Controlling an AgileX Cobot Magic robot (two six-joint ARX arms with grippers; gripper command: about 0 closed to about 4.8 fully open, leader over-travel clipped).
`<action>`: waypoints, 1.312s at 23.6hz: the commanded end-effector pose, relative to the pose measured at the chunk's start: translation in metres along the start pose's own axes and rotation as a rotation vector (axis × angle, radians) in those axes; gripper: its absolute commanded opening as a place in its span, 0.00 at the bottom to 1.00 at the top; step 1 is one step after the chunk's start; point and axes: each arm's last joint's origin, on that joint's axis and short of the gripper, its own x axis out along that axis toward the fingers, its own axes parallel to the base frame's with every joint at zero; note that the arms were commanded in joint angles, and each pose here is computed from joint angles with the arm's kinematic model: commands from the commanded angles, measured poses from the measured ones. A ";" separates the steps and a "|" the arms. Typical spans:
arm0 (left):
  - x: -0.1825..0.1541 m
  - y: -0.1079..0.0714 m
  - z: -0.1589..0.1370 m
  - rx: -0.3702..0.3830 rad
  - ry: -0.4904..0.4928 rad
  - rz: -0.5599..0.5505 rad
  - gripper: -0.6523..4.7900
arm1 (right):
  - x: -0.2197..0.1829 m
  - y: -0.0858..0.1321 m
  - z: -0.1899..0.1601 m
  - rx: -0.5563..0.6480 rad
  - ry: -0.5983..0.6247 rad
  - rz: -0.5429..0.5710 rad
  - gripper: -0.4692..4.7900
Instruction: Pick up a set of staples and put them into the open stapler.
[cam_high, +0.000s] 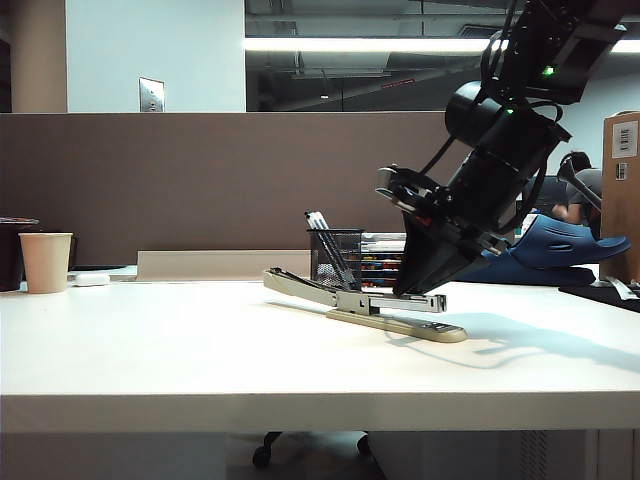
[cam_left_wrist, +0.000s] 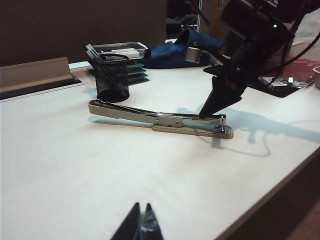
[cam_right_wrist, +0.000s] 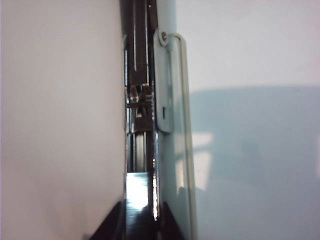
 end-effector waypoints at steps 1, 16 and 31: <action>0.000 0.000 0.002 0.011 -0.012 -0.001 0.11 | -0.002 0.000 0.001 -0.005 -0.004 -0.030 0.24; 0.000 0.000 0.002 0.010 -0.011 -0.001 0.11 | -0.016 0.003 0.026 -0.037 -0.075 -0.039 0.37; -0.002 0.010 0.003 0.012 -0.001 0.341 0.11 | -0.204 -0.016 0.022 0.015 -0.444 -0.434 0.08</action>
